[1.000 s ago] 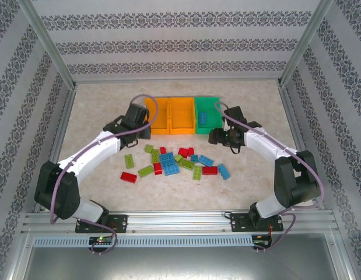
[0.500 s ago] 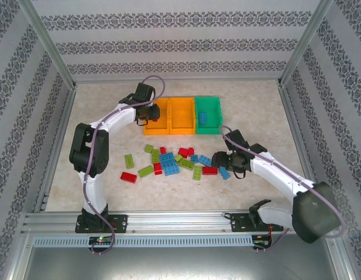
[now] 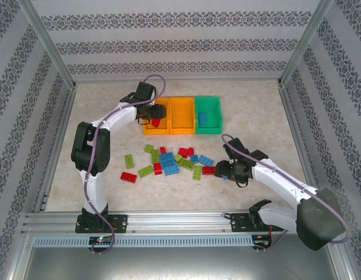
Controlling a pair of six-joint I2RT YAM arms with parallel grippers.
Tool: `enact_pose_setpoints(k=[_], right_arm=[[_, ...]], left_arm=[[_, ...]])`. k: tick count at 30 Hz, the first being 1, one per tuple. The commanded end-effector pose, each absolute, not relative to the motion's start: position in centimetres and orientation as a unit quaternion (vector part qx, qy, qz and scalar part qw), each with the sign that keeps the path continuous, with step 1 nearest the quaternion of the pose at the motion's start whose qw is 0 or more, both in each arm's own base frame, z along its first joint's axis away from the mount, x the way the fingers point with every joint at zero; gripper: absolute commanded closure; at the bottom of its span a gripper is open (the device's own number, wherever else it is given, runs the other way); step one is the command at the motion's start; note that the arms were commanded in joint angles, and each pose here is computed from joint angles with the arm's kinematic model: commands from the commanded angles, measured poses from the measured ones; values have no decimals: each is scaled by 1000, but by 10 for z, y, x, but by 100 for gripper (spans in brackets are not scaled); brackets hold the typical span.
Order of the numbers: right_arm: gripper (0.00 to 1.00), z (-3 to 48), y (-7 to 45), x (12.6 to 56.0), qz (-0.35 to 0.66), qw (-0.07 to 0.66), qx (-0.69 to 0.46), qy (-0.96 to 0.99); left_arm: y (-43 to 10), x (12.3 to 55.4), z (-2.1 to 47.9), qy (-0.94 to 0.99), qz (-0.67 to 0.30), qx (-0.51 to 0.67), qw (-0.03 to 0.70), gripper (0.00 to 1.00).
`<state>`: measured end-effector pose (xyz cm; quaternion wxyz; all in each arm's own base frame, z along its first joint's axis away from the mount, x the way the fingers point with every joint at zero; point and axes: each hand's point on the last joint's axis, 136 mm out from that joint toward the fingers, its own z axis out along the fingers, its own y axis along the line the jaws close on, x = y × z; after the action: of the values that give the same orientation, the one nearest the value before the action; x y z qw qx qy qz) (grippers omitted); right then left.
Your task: Sort the legos into containers by color
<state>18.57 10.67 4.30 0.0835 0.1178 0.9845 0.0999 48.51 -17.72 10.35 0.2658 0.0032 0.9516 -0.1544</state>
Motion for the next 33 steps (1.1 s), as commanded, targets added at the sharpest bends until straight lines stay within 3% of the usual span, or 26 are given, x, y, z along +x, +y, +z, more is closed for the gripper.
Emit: enact_pose_setpoints(k=[1, 10, 18, 25, 33], right_arm=[[31, 37, 102, 186, 77, 80, 116, 987], [39, 28, 104, 209, 42, 82, 85, 992], [76, 34, 97, 219, 26, 113, 89, 989], [80, 81, 104, 254, 73, 209, 93, 971], [80, 136, 136, 354, 126, 244, 48, 961]], left_arm=[[-180, 479, 123, 943, -181, 3, 280, 39], [-183, 472, 144, 927, -213, -7, 309, 23], [-174, 457, 152, 925, -203, -3, 322, 16], [-158, 438, 156, 923, -182, -16, 338, 12], [-116, 400, 139, 936, -102, -65, 330, 7]])
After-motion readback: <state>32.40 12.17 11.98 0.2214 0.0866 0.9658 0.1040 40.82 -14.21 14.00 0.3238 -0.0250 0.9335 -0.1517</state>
